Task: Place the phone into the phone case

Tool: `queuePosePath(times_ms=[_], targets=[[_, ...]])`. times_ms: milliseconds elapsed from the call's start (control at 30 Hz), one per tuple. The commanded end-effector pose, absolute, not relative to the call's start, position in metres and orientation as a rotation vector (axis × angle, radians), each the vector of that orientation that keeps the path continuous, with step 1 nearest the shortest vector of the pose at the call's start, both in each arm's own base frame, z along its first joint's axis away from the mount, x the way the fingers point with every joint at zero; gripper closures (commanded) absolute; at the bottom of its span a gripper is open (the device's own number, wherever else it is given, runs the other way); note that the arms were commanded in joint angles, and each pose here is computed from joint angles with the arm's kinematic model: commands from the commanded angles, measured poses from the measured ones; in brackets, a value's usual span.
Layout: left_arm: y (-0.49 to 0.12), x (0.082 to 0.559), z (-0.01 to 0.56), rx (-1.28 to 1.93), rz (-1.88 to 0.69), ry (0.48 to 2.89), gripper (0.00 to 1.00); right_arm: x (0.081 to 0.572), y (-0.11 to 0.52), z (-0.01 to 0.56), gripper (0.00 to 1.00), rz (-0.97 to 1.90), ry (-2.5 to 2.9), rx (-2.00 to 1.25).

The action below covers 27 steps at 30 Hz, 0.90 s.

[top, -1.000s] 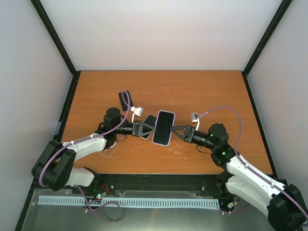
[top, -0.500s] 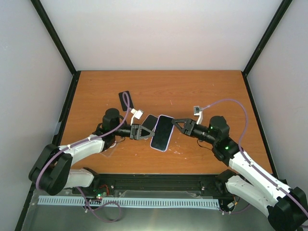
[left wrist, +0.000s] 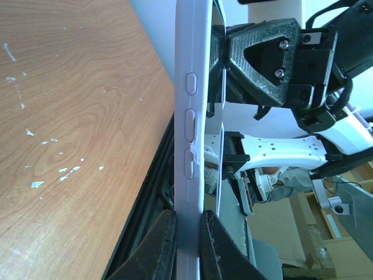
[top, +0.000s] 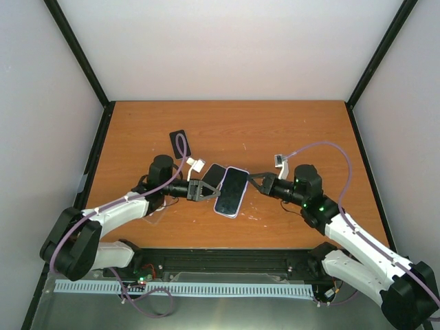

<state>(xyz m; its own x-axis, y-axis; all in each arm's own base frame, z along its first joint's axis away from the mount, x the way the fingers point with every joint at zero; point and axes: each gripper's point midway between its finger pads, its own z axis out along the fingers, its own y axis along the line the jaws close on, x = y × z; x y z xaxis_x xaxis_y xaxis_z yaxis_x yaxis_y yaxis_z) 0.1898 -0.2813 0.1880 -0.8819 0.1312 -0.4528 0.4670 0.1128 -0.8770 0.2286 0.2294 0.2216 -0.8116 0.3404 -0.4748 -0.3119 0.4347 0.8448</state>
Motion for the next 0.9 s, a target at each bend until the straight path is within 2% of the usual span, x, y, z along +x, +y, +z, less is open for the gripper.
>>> queuePosePath(times_ms=[0, 233, 267, 367, 467, 633, 700, 867], targets=[[-0.284, 0.201, 0.195, 0.587, -1.765, 2.138, 1.0, 0.232, 0.231, 0.227, 0.97, 1.35, 2.052, -0.059], [-0.285, 0.204, 0.19, 0.558, -1.759, 2.169, 1.0, 0.227, 0.237, 0.223, 0.97, 1.316, 2.003, -0.237], [-0.285, 0.204, 0.191, 0.562, -1.76, 2.165, 1.0, 0.226, 0.236, 0.223, 0.94, 1.307, 2.006, -0.241], [-0.284, 0.2, 0.195, 0.58, -1.778, 2.133, 1.0, 0.225, 0.231, 0.219, 0.73, 1.297, 2.027, -0.197], [-0.285, 0.199, 0.204, 0.603, -1.793, 2.09, 1.0, 0.225, 0.228, 0.206, 0.58, 1.324, 2.078, -0.107], [-0.286, 0.203, 0.205, 0.596, -1.788, 2.083, 1.0, 0.215, 0.234, 0.184, 0.37, 1.482, 2.122, -0.003], [-0.287, 0.206, 0.201, 0.581, -1.785, 2.091, 1.0, 0.211, 0.234, 0.178, 0.35, 1.517, 2.123, 0.011], [-0.292, 0.218, 0.194, 0.535, -1.783, 2.105, 1.0, 0.207, 0.238, 0.182, 0.36, 1.55, 2.112, -0.028]])
